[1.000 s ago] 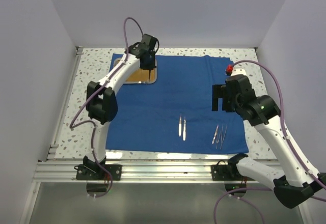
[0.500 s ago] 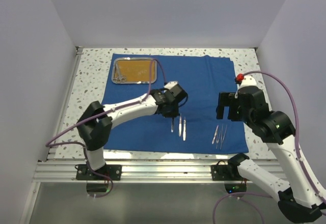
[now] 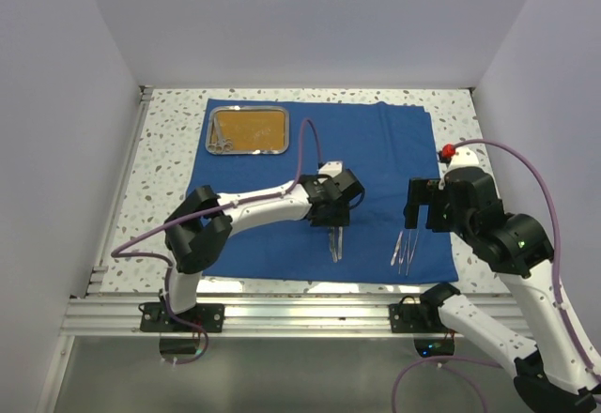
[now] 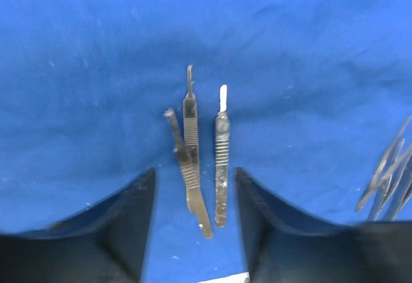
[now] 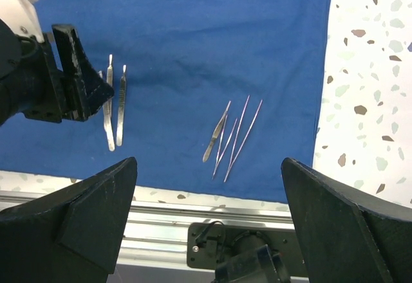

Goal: Open and lay out the surgical kit
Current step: Place the medical item in the surgical kit, then pick up the medical item from the container.

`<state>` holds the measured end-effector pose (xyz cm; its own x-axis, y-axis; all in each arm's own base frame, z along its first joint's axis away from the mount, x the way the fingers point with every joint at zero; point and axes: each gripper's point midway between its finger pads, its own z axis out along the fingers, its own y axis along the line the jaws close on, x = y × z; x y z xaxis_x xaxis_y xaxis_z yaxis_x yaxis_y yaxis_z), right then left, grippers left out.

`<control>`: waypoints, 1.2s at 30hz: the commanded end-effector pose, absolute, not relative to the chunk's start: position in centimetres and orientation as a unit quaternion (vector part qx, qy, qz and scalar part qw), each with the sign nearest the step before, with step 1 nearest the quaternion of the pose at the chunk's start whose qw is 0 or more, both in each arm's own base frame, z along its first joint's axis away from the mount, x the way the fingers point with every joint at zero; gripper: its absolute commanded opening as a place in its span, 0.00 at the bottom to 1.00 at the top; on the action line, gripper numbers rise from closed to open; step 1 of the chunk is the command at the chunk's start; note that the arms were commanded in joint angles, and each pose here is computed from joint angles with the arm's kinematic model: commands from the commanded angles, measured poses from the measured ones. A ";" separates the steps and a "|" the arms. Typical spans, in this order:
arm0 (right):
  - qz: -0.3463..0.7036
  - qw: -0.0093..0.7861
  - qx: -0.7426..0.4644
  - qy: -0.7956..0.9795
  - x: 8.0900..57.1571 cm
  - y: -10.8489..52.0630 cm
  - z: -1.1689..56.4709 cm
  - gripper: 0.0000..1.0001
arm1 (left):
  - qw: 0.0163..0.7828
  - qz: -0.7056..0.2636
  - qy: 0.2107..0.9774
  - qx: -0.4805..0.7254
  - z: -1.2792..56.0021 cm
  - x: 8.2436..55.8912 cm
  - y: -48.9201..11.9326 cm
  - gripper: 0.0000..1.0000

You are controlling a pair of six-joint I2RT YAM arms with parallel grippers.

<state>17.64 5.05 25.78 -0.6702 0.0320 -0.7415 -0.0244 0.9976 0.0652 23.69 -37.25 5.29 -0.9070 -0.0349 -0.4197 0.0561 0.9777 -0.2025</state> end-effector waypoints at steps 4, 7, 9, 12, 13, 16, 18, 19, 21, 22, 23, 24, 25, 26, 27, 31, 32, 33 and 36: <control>0.022 0.412 -0.003 0.911 17.9 4.7 26.0 0.99 | 0.314 -0.098 0.944 0.007 14.9 27.5 -36.5 0.65; 0.013 0.413 0.000 0.911 18.3 4.5 26.0 0.99 | 0.344 -0.083 0.935 0.012 18.8 30.7 -33.1 0.65; 0.009 0.416 0.003 0.910 18.7 4.5 26.1 0.99 | 0.364 -0.060 0.929 -0.006 20.6 34.6 -28.4 0.64; 0.005 0.417 0.007 0.909 19.3 4.6 26.2 0.99 | 0.377 -0.022 0.925 -0.036 21.0 40.6 -21.4 0.62; 0.003 0.417 0.010 0.909 19.5 4.7 26.3 0.99 | 0.379 -0.010 0.924 -0.044 20.9 42.1 -19.6 0.61; -0.001 0.412 0.018 0.911 20.2 4.9 26.3 0.99 | 0.380 0.035 0.922 -0.067 20.3 47.3 -13.8 0.60; -0.003 0.411 0.022 0.911 20.7 5.1 26.5 0.99 | 0.379 0.052 0.920 -0.078 19.4 50.6 -11.0 0.59; -0.004 0.408 0.025 0.912 21.0 5.2 26.4 0.99 | 0.381 0.055 0.919 -0.083 19.2 51.7 -10.2 0.59; -0.008 0.407 0.027 0.913 21.3 5.3 26.6 0.98 | 0.383 0.056 0.917 -0.094 18.4 54.4 -8.5 0.59; -0.015 0.403 0.029 0.914 21.6 5.2 26.6 0.98 | 0.384 0.055 0.916 -0.098 18.1 55.3 -8.0 0.59; -0.017 0.405 0.031 0.914 21.9 5.3 26.9 0.98 | 0.384 0.052 0.916 -0.101 17.7 56.0 -7.7 0.59; -0.021 0.404 0.031 0.914 22.0 5.2 27.0 0.98 | 0.385 0.049 0.915 -0.109 16.9 57.3 -6.9 0.59; -0.031 0.402 0.031 0.915 22.3 5.1 26.9 0.98 | 0.385 0.049 0.915 -0.113 16.6 57.8 -6.4 0.59; -0.032 0.405 0.032 0.913 22.5 5.1 27.3 0.99 | 0.391 0.049 0.911 -0.120 16.5 58.5 -5.6 0.59; -0.038 0.404 0.034 0.913 22.7 4.9 27.4 0.99 | 0.386 0.049 0.913 -0.121 15.5 58.8 -5.3 0.59; -0.052 0.401 0.034 0.914 23.5 5.0 27.6 0.98 | 0.383 0.047 0.912 -0.138 13.5 59.8 -3.2 0.59; -0.056 0.397 0.033 0.915 23.8 5.0 27.4 0.98 | 0.382 0.047 0.912 -0.142 13.1 60.0 -2.6 0.59; -0.056 0.398 0.033 0.915 23.9 5.1 27.4 0.98 | 0.378 0.046 0.914 -0.143 12.6 60.1 -2.4 0.59; -0.059 0.393 0.034 0.917 24.4 5.3 27.1 0.98 | 0.375 0.047 0.915 -0.141 11.6 60.4 -2.1 0.59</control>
<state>23.44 5.39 25.82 -0.7221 -0.0055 -0.6917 0.0761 0.9933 -0.0873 58.45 -2.70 10.23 -0.7267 -0.2345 -0.6457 -0.3126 0.9499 0.0070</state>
